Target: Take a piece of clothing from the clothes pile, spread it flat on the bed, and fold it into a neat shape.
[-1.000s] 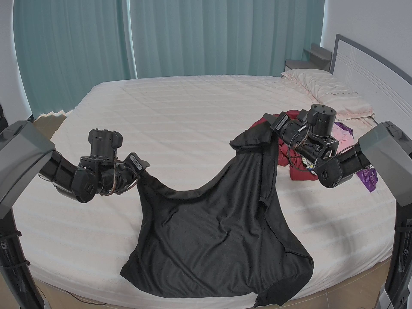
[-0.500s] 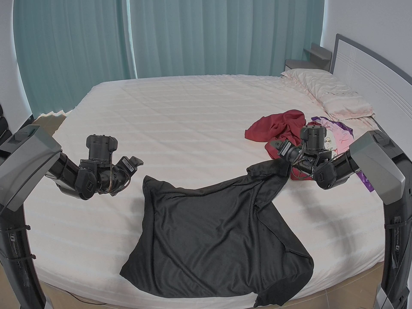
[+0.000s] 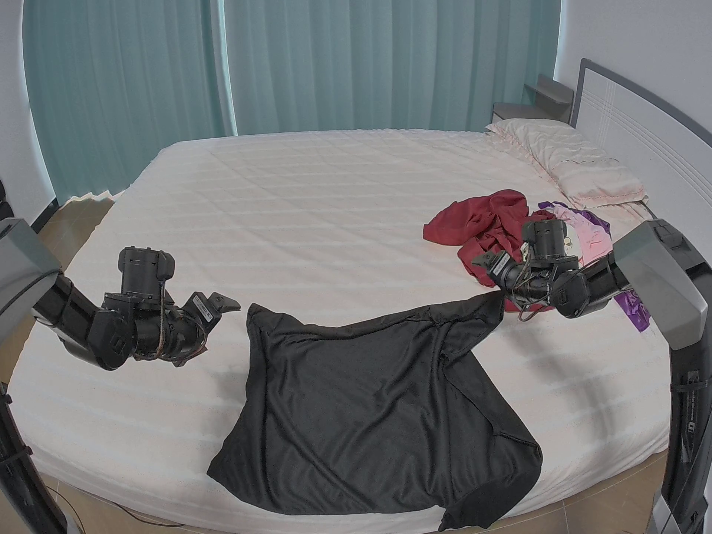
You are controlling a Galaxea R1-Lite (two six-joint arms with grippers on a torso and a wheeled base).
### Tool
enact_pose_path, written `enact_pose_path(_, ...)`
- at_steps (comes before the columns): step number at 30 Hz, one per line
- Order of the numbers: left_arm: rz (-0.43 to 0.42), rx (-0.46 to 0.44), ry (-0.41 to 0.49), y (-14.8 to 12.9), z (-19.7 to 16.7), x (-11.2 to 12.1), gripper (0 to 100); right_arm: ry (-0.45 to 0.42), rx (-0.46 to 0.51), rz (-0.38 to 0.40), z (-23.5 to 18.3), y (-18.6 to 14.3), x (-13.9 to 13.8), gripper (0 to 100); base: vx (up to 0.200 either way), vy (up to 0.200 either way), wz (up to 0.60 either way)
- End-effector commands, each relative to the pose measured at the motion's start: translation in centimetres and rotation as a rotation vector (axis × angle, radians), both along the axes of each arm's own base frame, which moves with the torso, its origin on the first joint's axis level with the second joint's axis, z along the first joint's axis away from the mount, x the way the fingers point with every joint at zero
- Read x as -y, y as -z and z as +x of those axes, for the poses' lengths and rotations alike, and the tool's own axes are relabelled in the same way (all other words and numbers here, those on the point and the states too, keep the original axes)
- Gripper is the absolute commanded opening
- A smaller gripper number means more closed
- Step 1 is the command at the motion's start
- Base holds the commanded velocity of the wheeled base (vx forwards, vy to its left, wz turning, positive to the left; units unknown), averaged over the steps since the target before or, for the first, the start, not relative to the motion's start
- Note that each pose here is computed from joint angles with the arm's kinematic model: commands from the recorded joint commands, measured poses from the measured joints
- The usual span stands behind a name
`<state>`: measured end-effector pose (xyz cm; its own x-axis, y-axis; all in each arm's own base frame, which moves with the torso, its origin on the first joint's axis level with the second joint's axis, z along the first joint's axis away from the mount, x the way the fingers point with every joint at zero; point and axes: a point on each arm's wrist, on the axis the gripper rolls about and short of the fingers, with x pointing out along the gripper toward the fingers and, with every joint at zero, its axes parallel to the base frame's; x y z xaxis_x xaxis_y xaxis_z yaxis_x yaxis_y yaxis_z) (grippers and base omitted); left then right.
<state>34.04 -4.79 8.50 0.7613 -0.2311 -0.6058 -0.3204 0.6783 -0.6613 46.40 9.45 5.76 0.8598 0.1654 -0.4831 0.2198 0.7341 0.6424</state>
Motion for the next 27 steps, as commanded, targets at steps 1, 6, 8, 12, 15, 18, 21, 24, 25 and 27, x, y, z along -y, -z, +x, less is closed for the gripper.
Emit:
enact_pose_path(1, -0.063, 0.003, 0.079, -1.8, -4.4, -0.3, 100, -0.053, 0.129, 0.242, -1.2, -7.6, 0.7, 100, 0.0, 0.0, 0.0)
enact_pose_path(6, -0.107, -0.041, 0.093, -1.3, -6.0, -0.2, 100, -0.019, 0.09, 0.206, -1.3, -6.0, 1.2, 100, 0.0, 0.0, 0.0)
enact_pose_path(8, -0.118, -0.051, 0.1, -1.2, -6.4, -0.2, 100, -0.025, 0.056, 0.174, -1.7, -5.0, 1.4, 100, 0.0, 0.0, 0.0)
enact_pose_path(12, -0.151, -0.08, 0.133, -1.0, -7.7, -0.2, 100, -0.095, -0.046, -0.027, -2.8, -0.6, 2.3, 100, 0.0, 0.0, 0.0)
enact_pose_path(15, -0.168, -0.103, 0.139, -0.7, -8.5, 0.0, 100, -0.138, -0.099, -0.093, -5.0, 0.9, 2.5, 100, 0.0, 0.0, 0.0)
enact_pose_path(18, -0.183, -0.134, 0.133, -0.2, -9.1, 0.1, 100, -0.205, -0.134, -0.184, -8.1, 2.1, 2.6, 100, 0.0, 0.0, 0.0)
enact_pose_path(21, -0.193, -0.169, 0.148, 0.3, -9.9, 0.4, 100, -0.262, -0.163, -0.29, -11.6, 3.8, 2.1, 100, 0.0, 0.0, 0.0)
enact_pose_path(24, -0.222, -0.195, 0.15, 0.4, -10.2, 1.2, 100, -0.31, -0.185, -0.414, -15.0, 6.1, 0.6, 100, 0.0, 0.0, 0.0)
enact_pose_path(25, -0.23, -0.199, 0.147, 0.4, -10.2, 1.4, 100, -0.322, -0.186, -0.437, -15.6, 6.8, 0.3, 100, 0.0, 0.0, 0.0)
enact_pose_path(27, -0.243, -0.197, 0.145, 0.4, -10.1, 1.6, 100, -0.35, -0.165, -0.461, -16.5, 7.6, -0.4, 100, 0.0, 0.0, 0.0)
